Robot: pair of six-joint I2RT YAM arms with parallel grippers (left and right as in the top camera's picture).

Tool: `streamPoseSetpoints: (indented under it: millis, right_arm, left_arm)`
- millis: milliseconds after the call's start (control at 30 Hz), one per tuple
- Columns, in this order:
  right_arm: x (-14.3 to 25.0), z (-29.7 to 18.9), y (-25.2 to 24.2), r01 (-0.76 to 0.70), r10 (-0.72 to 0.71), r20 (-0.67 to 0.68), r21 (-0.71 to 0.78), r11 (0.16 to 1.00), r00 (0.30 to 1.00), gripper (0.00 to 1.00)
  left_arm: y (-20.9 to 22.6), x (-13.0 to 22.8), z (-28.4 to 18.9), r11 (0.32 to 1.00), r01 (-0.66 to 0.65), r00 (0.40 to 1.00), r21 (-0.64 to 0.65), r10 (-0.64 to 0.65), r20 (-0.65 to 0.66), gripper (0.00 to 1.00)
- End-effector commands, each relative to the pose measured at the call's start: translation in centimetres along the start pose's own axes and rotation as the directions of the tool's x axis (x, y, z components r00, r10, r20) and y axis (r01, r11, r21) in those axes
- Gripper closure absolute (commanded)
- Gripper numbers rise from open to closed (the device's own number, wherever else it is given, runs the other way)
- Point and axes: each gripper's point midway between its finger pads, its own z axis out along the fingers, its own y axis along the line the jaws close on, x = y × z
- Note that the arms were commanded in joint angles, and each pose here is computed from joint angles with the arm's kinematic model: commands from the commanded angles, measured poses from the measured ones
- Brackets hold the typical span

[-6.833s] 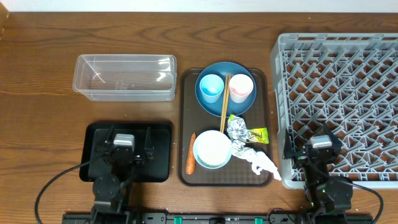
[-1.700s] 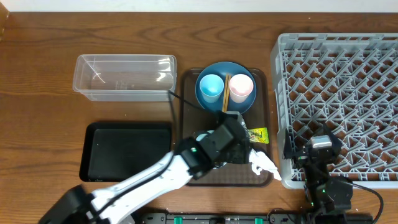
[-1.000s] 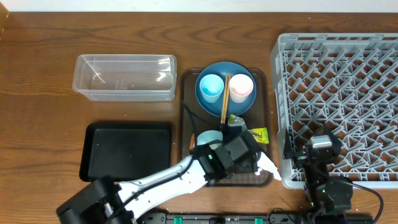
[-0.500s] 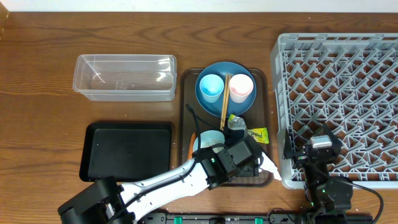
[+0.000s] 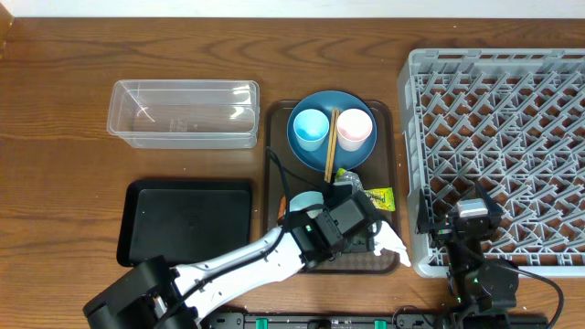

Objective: Sort waste into correct bins and load items into the dishwasher rack
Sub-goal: 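Lower the left gripper onto the crumpled white tissue and grasp it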

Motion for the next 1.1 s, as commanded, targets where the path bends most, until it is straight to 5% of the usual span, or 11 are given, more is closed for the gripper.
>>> streamPoseSetpoints:
  millis: [0, 433, 1067]
  right_arm:
    - [0.2, 0.0, -0.3, 0.009, -0.009, -0.005, 0.013, 1.0, 1.0, 0.01]
    - [0.2, 0.0, -0.3, 0.009, -0.009, -0.005, 0.013, 1.0, 1.0, 0.01]
    - [0.2, 0.0, -0.3, 0.01, -0.009, -0.005, 0.013, 1.0, 1.0, 0.01]
  left_arm:
    - [-0.1, -1.4, -0.8, 1.0, -0.013, 1.0, 0.007, 0.013, 0.027, 0.31]
    - [0.3, -3.1, -5.3, 0.999, 0.022, 0.998, 0.049, -0.025, 0.06, 0.31]
    - [-0.2, -0.8, -2.2, 1.0, -0.024, 1.0, 0.02, 0.024, 0.002, 0.26]
